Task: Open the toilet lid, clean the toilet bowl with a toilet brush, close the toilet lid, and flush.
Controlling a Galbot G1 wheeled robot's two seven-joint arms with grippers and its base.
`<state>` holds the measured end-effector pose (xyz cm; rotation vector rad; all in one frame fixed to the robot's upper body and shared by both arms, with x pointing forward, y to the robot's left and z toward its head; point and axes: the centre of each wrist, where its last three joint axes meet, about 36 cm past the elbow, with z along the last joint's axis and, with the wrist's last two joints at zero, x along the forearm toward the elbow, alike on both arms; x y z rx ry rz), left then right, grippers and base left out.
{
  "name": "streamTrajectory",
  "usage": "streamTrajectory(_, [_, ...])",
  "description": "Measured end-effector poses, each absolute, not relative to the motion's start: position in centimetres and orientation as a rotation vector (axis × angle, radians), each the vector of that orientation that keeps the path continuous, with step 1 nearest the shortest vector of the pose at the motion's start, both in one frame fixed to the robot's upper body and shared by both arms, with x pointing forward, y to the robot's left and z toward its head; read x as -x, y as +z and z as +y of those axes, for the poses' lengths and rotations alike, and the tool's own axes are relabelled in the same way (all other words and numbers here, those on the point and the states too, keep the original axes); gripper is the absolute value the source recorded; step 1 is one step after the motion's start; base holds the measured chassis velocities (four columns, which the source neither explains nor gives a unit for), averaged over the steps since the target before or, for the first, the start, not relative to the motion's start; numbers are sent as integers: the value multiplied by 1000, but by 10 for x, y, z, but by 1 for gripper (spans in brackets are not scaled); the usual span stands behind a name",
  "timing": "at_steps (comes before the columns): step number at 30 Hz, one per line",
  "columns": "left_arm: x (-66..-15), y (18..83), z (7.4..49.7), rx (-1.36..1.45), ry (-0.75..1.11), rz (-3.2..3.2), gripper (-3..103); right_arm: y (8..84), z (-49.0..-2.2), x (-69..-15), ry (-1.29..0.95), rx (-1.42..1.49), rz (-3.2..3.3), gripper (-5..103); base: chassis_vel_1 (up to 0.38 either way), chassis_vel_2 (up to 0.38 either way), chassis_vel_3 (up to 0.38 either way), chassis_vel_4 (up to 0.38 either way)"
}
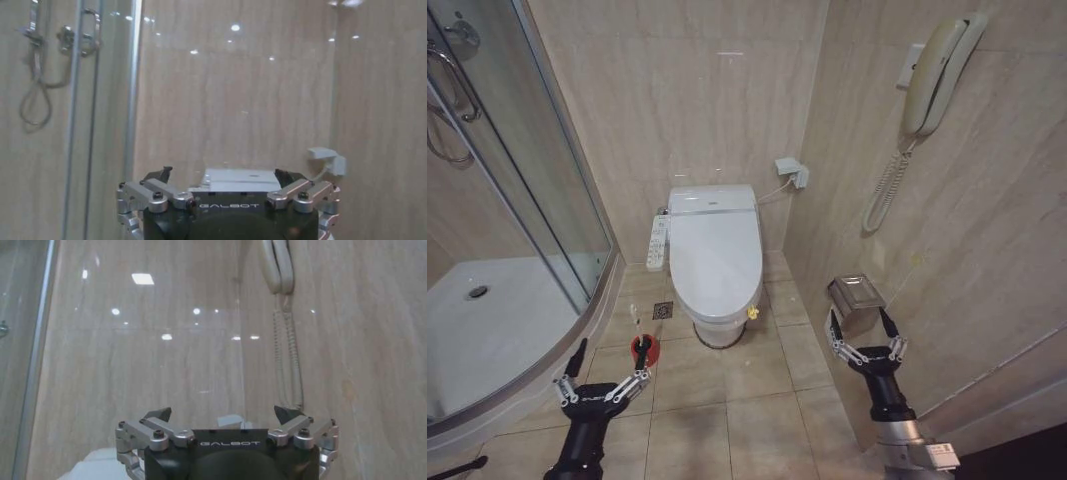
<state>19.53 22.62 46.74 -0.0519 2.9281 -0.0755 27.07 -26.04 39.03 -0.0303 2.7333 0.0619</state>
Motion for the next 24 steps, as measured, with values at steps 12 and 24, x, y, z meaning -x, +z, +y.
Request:
streamTrajectory(12, [-197,465,230,129,-69,2894,100,389,-267,-272,104,23,2725,100,0,0,0,0])
streamTrajectory(24, [-198,458,227,126,-65,2878,100,383,-257,-267,156,21,2732,100,0,0,0,0])
